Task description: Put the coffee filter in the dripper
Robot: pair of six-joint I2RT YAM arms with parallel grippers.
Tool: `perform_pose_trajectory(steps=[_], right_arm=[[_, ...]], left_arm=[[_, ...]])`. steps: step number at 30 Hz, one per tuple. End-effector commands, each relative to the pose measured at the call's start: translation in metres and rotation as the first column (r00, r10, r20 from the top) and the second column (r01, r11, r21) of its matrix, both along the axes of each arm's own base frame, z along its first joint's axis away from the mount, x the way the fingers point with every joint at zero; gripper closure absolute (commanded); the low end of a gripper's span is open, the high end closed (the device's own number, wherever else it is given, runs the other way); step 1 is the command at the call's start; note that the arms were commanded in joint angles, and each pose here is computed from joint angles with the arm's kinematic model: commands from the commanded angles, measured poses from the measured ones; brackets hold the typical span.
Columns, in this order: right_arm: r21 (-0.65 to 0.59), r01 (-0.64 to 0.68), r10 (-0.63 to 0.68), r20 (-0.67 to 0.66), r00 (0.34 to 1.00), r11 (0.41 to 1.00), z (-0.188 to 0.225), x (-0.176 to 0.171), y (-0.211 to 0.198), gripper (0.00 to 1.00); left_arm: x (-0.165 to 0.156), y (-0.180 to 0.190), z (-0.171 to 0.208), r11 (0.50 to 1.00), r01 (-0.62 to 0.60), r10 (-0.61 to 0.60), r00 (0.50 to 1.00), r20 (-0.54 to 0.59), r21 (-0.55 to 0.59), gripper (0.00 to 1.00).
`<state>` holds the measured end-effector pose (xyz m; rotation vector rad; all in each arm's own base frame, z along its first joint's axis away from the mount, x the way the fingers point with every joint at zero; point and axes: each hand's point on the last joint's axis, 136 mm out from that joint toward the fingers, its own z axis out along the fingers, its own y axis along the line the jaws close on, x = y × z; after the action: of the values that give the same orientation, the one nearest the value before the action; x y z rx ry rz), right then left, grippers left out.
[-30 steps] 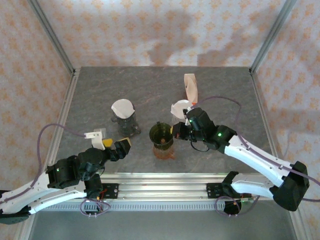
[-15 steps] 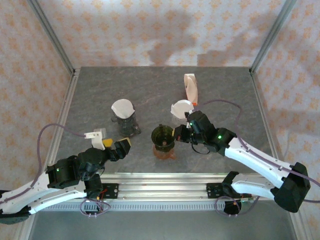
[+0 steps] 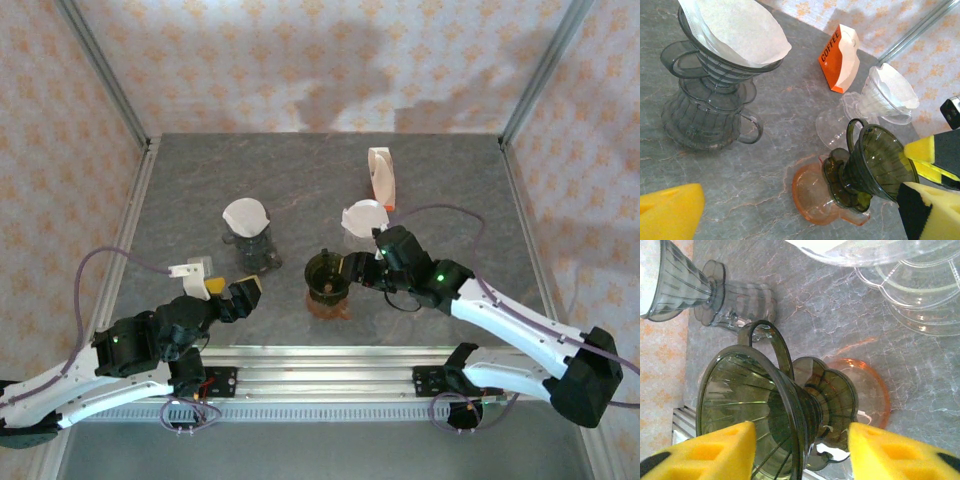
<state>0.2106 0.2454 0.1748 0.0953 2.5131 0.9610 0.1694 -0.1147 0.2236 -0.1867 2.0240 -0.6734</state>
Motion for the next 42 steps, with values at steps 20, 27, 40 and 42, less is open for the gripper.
perform_pose_trajectory(steps=[20,27,40,42], right_arm=[[-0.106,0.368,-0.354,0.131,0.926,0.924,-0.018,0.047,-0.124,0.81],[-0.04,0.362,-0.359,0.059,0.931,0.931,-0.033,0.11,-0.136,0.81],[-0.236,0.348,-0.316,0.163,0.935,0.907,-0.035,0.229,-0.157,0.69],[-0.233,0.344,-0.304,0.19,0.933,0.91,-0.031,0.245,-0.155,0.64]], left_arm=[[0.002,-0.002,-0.002,1.0,-0.006,0.006,1.0,-0.005,0.005,0.0],[0.001,-0.001,-0.002,1.0,-0.007,0.008,1.0,-0.01,0.009,0.01],[0.006,-0.001,0.002,0.998,-0.034,0.036,0.999,-0.029,0.062,0.0],[0.007,-0.003,0.001,0.997,-0.039,0.041,0.999,-0.036,0.07,0.01]])
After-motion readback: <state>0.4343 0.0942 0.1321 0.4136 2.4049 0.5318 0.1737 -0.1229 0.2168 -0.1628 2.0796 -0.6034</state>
